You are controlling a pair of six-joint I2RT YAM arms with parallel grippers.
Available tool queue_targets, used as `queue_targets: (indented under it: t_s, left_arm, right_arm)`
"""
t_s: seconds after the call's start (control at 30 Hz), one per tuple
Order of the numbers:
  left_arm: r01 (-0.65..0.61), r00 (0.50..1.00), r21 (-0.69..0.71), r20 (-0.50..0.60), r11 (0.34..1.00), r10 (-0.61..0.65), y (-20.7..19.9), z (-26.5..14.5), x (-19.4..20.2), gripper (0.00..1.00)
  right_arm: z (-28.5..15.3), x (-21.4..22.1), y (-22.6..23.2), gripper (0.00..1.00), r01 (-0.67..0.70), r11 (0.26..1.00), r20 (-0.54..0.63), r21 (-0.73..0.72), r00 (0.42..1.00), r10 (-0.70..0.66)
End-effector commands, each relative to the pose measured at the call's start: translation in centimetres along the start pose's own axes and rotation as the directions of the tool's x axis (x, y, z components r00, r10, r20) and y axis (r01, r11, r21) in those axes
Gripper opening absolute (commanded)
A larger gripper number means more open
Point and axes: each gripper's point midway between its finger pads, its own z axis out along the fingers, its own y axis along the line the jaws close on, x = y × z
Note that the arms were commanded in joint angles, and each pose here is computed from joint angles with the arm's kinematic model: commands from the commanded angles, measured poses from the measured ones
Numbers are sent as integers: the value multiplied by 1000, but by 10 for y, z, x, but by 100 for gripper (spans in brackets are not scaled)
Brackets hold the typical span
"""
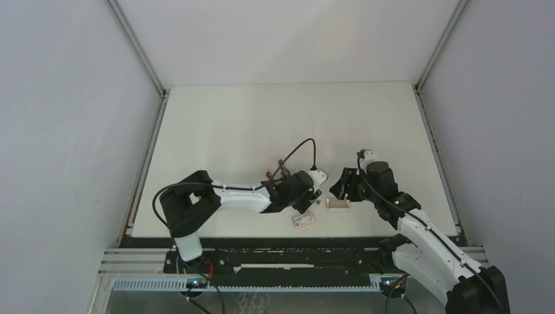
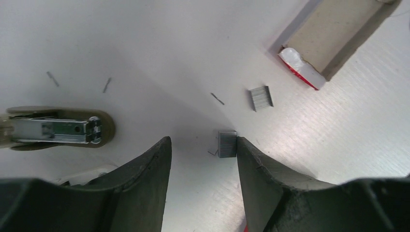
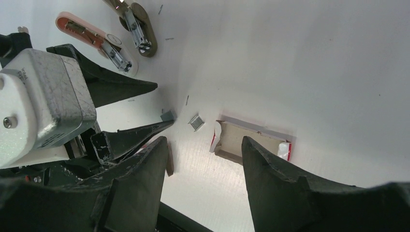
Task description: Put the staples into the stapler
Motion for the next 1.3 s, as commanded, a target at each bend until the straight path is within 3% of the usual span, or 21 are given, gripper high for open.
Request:
queue_targets:
  t_s: [0.0, 0.17, 0.5, 1.27]
  left_arm:
    - [-17, 998, -97, 66, 995, 24, 17, -8, -30, 56]
    - [-22, 997, -123, 70, 992, 31, 22, -10, -32, 56]
    - [-43, 998, -24, 47, 999, 44, 6, -11, -19, 61]
    - [-44, 998, -152, 30, 987, 49, 29, -13, -13, 60]
  right_arm:
    - [-3, -15, 6, 57, 7, 1000, 50, -15, 999, -6]
    - [-3, -15, 6, 57, 4, 1000, 48, -17, 999, -3]
    - [-3, -15, 6, 57, 3, 1000, 49, -19, 999, -2]
    - [-4, -14, 6, 57, -1, 1000, 48, -20, 999, 2]
